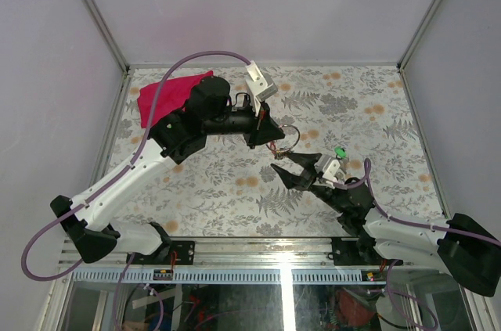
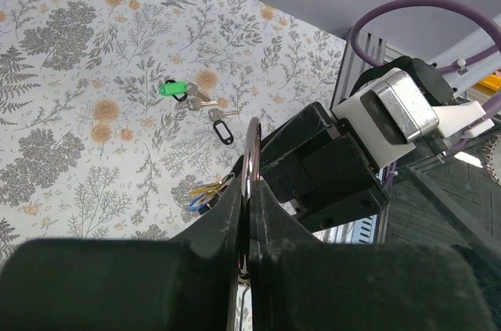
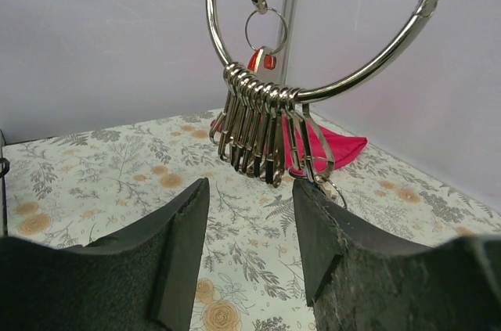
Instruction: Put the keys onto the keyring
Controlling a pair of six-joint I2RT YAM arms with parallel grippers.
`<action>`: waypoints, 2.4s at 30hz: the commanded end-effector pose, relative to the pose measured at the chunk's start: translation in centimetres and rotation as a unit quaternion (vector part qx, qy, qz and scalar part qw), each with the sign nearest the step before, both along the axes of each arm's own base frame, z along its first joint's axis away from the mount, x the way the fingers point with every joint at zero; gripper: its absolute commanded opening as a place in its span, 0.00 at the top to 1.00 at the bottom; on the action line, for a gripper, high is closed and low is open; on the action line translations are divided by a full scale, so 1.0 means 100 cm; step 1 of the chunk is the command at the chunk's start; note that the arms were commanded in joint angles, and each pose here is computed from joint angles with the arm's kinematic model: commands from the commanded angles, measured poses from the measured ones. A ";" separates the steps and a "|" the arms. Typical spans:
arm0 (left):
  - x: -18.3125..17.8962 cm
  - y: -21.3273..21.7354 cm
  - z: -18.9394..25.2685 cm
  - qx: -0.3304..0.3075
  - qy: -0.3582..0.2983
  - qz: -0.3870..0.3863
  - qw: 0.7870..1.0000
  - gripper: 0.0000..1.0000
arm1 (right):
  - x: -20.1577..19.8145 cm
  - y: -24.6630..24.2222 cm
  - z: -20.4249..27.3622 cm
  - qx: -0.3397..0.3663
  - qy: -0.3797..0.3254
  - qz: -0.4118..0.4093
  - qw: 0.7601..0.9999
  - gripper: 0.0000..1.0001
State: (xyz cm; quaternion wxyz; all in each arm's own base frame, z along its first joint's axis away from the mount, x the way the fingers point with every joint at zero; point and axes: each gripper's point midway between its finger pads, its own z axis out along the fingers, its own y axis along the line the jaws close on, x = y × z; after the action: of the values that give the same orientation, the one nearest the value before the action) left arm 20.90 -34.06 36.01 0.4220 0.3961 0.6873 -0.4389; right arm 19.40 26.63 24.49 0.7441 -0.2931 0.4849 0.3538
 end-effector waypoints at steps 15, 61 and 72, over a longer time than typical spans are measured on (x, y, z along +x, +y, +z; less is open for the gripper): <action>-0.001 0.003 0.033 -0.033 -0.039 -0.004 0.999 1.00 | -0.025 -0.024 -0.008 -0.095 -0.013 0.009 0.995 0.49; -0.002 0.003 0.022 -0.018 -0.030 -0.011 0.999 1.00 | 0.015 -0.003 0.017 0.014 0.033 -0.035 0.999 0.53; 0.000 0.006 0.012 -0.009 -0.030 -0.003 0.999 1.00 | 0.024 -0.035 0.011 -0.037 0.044 -0.114 0.992 0.86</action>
State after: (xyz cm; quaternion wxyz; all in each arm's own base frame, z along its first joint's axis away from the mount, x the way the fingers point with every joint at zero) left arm 20.57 -33.85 35.69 0.4144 0.4091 0.6875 -0.4338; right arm 21.21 25.01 23.94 0.7273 -0.2617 0.5557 0.3061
